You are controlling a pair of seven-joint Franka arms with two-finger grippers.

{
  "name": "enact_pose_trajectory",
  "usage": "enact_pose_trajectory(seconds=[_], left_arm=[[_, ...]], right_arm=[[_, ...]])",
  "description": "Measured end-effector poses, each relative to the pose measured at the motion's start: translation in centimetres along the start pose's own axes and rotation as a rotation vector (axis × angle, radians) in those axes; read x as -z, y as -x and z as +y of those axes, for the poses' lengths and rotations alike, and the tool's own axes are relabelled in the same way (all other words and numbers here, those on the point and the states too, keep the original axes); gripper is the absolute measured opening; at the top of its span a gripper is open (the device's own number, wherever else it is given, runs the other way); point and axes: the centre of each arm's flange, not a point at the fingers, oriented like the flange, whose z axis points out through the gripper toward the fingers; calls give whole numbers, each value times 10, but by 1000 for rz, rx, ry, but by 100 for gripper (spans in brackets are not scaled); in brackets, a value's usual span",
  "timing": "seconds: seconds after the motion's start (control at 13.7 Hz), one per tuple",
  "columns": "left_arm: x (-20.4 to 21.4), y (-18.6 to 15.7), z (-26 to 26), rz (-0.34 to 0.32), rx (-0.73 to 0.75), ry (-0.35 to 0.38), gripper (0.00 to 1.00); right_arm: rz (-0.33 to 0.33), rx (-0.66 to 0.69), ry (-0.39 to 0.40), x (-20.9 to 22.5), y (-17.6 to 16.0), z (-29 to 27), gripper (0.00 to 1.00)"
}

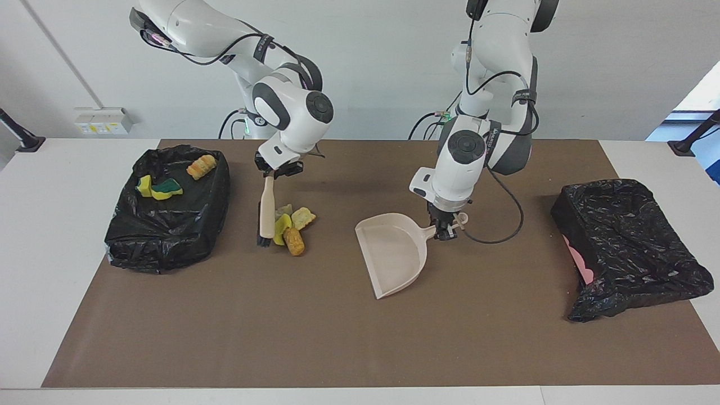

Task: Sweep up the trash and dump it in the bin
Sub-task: 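Lower the dustpan near the debris while the right gripper grasps the brush, then sweep the sponges and debris into the dustpan with the right gripper's brush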

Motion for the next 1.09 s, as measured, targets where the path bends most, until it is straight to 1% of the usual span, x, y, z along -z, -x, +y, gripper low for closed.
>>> enact_pose_trajectory(seconds=[0.07, 0.22, 0.44, 0.58, 0.73, 0.8, 0.95, 1.09], left_arm=[[0, -8, 7, -6, -28, -25, 32], [-3, -12, 17, -10, -49, -41, 32], [-11, -5, 23, -18, 9, -29, 32], [-13, -1, 25, -22, 57, -23, 32], [-14, 2, 27, -23, 88, -22, 32], [-14, 3, 28, -24, 96, -21, 32], [-14, 4, 27, -24, 105, -21, 32], [-14, 7, 26, -24, 113, -20, 32]], right_arm=[[2, 8, -39, 0, -2, -2, 26], [19, 21, -130, 2, -7, -8, 26], [33, 49, -291, 16, -9, -29, 26], [25, 81, -368, 38, -6, -57, 26], [38, 73, -414, 73, -9, -81, 26], [37, 61, -429, 88, -13, -83, 26], [29, 29, -429, 112, -20, -59, 26], [24, -22, -402, 126, -22, -12, 26]])
